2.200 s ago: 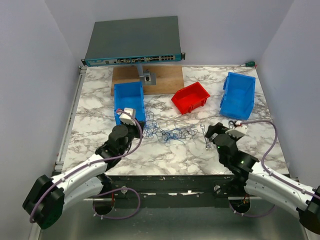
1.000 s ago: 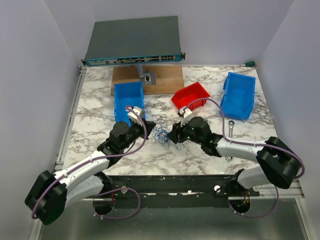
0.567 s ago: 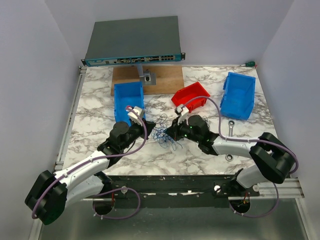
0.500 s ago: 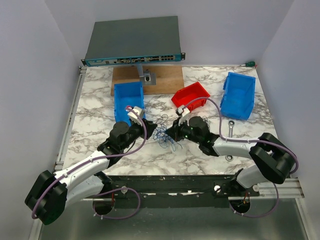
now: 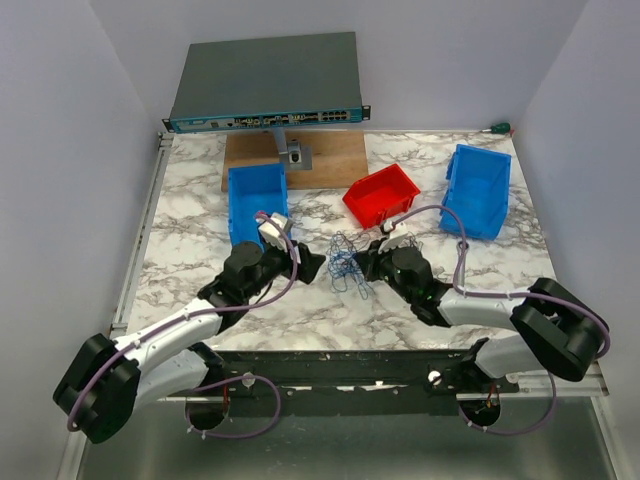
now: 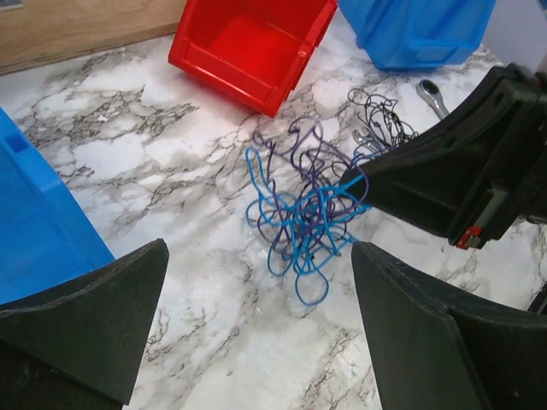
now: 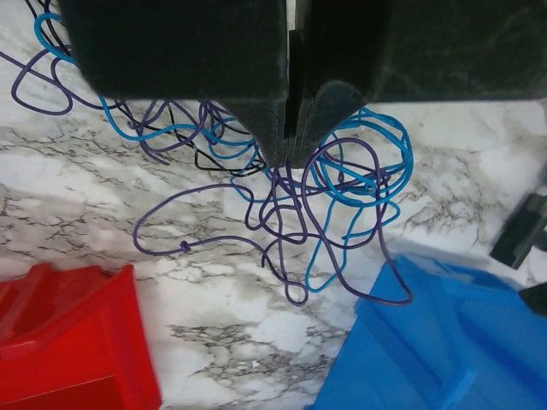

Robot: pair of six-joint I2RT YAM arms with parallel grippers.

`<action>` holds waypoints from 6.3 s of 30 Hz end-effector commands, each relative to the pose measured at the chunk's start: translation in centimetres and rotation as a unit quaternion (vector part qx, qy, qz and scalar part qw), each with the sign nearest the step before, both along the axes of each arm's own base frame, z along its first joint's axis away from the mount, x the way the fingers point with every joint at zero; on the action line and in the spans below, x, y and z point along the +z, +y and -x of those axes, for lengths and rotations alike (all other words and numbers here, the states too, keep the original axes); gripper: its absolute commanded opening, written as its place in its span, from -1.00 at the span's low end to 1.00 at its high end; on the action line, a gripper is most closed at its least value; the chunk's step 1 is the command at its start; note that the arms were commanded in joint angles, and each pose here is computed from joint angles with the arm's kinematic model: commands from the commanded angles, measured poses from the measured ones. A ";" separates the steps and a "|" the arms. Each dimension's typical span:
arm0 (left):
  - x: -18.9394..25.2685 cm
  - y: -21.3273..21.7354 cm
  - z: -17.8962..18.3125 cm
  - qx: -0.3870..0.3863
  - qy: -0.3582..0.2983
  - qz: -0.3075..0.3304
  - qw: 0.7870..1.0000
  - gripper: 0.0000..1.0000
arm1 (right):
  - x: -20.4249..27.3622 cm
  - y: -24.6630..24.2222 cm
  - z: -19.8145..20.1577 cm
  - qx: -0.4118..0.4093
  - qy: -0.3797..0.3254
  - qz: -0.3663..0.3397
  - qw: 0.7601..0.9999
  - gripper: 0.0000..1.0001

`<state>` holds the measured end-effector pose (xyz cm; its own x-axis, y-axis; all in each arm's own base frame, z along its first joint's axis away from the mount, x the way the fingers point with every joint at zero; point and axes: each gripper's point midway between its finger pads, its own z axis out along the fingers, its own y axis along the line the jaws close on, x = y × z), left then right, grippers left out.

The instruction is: Untangle the cables

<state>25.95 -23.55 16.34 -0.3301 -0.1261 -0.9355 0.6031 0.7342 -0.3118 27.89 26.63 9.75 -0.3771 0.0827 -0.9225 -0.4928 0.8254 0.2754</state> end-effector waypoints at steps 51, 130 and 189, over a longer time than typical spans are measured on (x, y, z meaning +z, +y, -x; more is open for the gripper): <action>-1.0 14.4 -3.0 0.369 0.037 0.057 0.927 -1.00 | 4.7 -22.1 0.8 -0.557 -0.092 -0.093 0.820 -0.99; 20.8 19.6 2.5 0.384 -0.058 0.122 0.913 -1.00 | -0.4 -9.2 -4.1 -0.333 -0.016 -0.017 0.943 -0.99; 8.4 8.7 -7.1 0.208 0.079 0.020 0.975 0.96 | 4.3 3.1 0.0 0.063 -0.041 -0.040 0.996 -0.98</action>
<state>36.44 -11.48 24.29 -0.3671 -0.3373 -0.8669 -0.0322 0.9360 -0.3505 30.34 24.50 10.31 -0.3395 0.1705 -0.9250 -0.3479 0.8909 0.2919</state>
